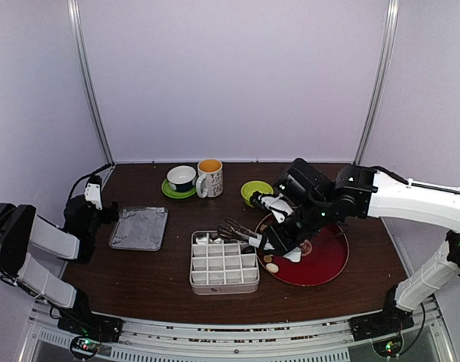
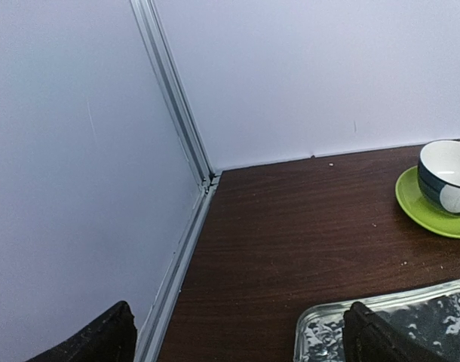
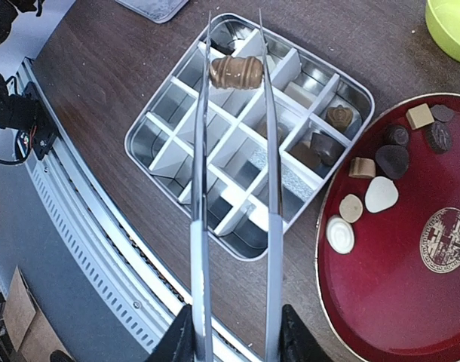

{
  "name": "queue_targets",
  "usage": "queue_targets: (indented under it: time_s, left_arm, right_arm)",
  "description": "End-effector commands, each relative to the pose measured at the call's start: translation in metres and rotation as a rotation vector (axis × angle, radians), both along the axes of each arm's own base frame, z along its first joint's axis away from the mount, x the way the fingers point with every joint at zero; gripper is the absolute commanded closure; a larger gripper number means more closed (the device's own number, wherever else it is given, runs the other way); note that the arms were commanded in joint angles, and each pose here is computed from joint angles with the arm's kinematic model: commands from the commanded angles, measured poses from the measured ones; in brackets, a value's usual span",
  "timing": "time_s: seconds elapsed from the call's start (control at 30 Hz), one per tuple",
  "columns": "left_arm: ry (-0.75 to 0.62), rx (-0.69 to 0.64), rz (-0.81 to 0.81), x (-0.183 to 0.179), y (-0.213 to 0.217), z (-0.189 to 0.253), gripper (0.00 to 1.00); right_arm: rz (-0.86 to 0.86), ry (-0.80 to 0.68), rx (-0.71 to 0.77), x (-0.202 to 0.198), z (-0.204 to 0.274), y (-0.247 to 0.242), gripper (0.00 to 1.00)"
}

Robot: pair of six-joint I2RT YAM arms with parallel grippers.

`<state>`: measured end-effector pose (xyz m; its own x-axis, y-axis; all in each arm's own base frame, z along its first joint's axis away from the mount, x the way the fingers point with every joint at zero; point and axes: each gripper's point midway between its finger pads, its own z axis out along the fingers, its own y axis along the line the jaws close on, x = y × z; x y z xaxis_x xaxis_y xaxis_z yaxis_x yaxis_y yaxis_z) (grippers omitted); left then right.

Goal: Pack the chocolate
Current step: Place the fake chocolate in the empty pocket of the box.

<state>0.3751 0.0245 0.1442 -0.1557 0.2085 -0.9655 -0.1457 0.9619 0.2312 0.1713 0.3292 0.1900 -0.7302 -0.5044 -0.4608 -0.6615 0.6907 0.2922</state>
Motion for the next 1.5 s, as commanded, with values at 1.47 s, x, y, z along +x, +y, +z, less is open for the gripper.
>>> queue_targets:
  time_s: [1.47]
  left_arm:
    - [-0.047,-0.016,0.013,0.005,0.004,0.044,0.02]
  right_arm:
    - [0.040,-0.042,0.030,0.003,-0.032,0.079,0.72]
